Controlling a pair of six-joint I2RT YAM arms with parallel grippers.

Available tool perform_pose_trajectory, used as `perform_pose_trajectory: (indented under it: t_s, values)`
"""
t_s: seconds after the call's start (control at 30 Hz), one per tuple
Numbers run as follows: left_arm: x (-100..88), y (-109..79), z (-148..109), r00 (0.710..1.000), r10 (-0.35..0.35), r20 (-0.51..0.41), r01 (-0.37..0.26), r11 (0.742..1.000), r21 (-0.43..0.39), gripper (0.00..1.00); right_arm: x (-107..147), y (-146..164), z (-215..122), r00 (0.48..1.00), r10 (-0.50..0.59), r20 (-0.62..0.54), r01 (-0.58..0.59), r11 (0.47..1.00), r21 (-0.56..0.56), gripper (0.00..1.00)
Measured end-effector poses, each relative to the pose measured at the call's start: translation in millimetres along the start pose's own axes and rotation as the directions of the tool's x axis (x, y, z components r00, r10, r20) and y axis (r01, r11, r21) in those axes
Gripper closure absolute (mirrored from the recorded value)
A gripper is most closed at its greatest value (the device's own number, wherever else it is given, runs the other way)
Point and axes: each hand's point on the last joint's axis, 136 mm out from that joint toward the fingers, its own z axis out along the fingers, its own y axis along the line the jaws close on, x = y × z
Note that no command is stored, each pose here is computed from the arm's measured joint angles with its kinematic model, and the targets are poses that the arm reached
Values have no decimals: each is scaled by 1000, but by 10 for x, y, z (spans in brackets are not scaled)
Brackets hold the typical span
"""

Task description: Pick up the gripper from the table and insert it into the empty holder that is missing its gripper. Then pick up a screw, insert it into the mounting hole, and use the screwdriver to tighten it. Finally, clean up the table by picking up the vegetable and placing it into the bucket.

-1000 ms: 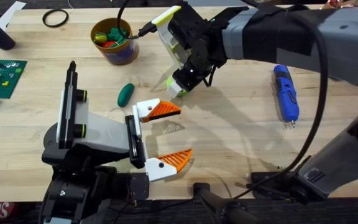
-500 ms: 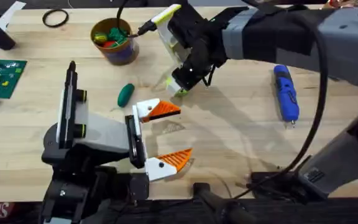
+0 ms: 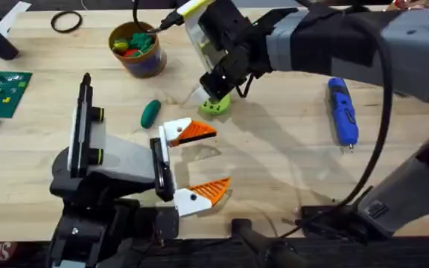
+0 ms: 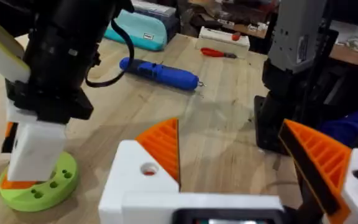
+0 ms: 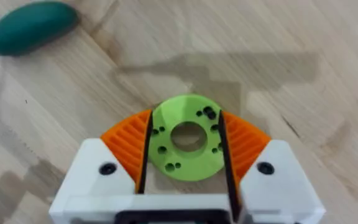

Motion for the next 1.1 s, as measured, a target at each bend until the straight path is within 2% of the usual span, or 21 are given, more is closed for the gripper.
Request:
perform_pose_trajectory:
  t_s: [0.27,0.7,0.83,1.1]
  values:
    - [0,0,0,1000,0,0,0,1000,0,14,-115,-16,4,999,-3,47,3,1000,7,375]
    - [0,0,0,1000,0,0,0,1000,0,13,-12,-34,180,1000,0,5,0,1000,10,376]
    - [0,0,0,1000,0,0,0,1000,0,15,-12,-38,180,1000,0,5,0,1000,12,502]
    - [0,0,0,1000,0,0,0,1000,0,14,-12,-38,180,1000,0,5,0,1000,12,603]
